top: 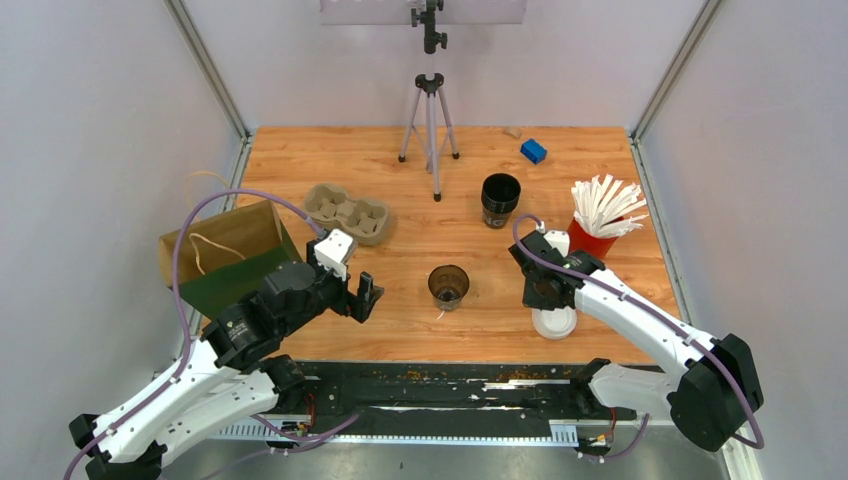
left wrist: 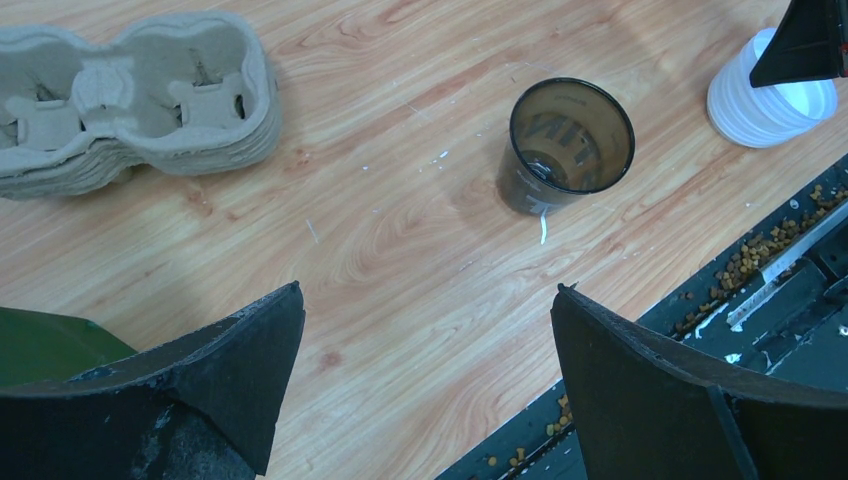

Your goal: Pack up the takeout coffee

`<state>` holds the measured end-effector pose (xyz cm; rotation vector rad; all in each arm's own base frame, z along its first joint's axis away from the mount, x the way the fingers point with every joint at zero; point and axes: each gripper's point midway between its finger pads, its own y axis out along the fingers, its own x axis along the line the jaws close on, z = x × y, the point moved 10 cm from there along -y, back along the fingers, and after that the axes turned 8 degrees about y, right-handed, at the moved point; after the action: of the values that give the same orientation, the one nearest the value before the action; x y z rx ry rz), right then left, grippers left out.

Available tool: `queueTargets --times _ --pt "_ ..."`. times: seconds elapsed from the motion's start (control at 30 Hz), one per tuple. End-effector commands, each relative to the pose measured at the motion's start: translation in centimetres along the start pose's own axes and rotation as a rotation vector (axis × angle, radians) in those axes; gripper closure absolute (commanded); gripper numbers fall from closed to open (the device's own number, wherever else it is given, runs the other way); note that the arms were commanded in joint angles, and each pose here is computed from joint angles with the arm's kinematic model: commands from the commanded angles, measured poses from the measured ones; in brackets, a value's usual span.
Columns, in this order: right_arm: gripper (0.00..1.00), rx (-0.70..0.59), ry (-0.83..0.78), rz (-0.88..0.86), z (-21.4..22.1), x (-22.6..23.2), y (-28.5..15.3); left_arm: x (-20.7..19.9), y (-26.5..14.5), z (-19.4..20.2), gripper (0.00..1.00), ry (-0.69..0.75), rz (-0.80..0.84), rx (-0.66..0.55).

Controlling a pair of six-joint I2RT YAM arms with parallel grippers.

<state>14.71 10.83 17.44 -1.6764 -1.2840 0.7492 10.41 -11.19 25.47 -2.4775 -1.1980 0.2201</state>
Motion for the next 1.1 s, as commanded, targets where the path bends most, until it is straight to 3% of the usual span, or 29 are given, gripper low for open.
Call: queueTargets --times 0.0,0.2,0.3,0.37,0.57,0.77,1.07 --pt "1.0 -0.026 0.008 -0.014 -0.3 0.1 0.0 0.0 -0.2 -1.0 0.0 -0.002 0.004 -0.037" --pt "0.99 -0.027 0.012 -0.026 -0.4 0.2 -0.1 0.0 -0.2 -0.9 0.0 -0.001 0.005 -0.036" --pt "0.9 -0.03 0.01 -0.012 -0.5 0.1 -0.2 -0.1 -0.2 -0.9 0.0 0.0 0.006 -0.035" --pt "0.99 -0.029 0.003 -0.016 -0.5 0.1 -0.1 0.0 -0.2 -0.9 0.0 0.001 0.006 -0.035" --pt "1.0 -0.031 0.009 -0.037 -0.2 0.0 -0.2 -0.1 -0.2 -1.0 0.0 0.001 0.01 -0.037" --pt "0.8 -0.011 0.003 -0.002 -0.2 -0.1 -0.1 -0.1 -0.2 -1.0 0.0 0.002 0.015 -0.037" --pt "0.8 0.016 -0.012 -0.006 0.2 0.2 0.8 -0.1 -0.2 -0.9 0.0 0.0 0.016 -0.035"
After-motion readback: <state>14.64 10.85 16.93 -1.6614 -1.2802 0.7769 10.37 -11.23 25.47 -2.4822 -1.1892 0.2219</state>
